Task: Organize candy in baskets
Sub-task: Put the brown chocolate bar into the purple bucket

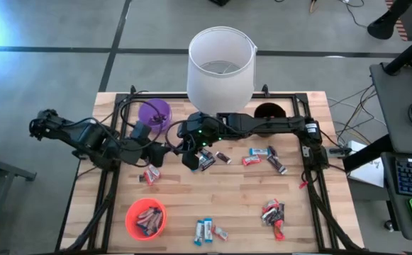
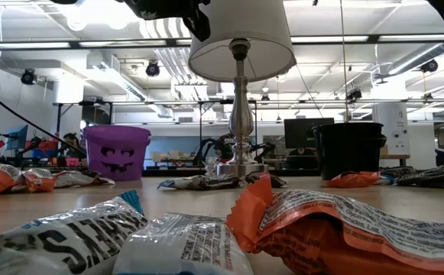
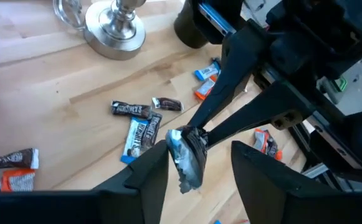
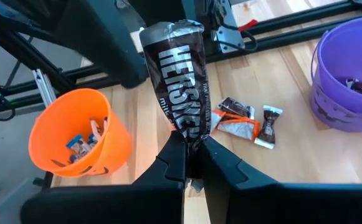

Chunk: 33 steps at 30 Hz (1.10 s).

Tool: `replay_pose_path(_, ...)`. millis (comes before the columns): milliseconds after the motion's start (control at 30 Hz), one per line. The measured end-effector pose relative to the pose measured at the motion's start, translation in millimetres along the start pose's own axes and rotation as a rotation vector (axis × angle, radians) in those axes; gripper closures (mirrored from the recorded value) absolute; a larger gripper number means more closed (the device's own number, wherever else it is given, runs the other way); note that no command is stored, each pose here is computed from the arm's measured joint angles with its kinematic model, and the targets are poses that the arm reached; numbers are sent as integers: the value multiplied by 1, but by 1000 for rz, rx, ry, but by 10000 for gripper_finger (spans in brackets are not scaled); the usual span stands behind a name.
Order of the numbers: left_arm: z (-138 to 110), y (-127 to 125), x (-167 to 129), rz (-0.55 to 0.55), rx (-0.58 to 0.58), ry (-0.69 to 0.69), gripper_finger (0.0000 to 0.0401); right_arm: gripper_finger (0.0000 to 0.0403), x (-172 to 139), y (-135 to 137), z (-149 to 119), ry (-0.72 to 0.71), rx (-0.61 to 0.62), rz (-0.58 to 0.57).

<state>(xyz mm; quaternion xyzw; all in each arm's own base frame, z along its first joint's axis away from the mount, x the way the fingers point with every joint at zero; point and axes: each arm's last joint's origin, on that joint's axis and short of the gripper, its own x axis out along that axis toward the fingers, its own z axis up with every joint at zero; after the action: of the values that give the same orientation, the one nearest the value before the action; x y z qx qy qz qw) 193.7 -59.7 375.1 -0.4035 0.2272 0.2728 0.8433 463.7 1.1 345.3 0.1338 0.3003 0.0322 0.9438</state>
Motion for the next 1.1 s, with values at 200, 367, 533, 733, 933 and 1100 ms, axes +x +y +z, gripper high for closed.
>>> replay_pose_path(200, -1, -1, 2, 7, 30, 4, 298, 390, 0, 0, 0, -2, -3, 0)
replay_pose_path(367, -3, -2, 7, 21, 71, 14, 347, 390, -1, 0, 1, -12, -3, 2)
replay_pose_path(533, -5, -4, 11, 32, 136, 20, 392, 390, 0, 0, 0, -5, -2, 0)
replay_pose_path(733, -3, -4, 7, 21, 199, 15, 395, 366, 0, 0, 1, -14, -2, 4)
replay_pose_path(933, 0, 1, 1, 32, 246, 12, 399, 300, -1, 1, 1, -13, -2, 13)
replay_pose_path(1100, 0, 15, -3, 136, 297, 21, 400, 248, -1, 0, 2, -13, 2, 11)
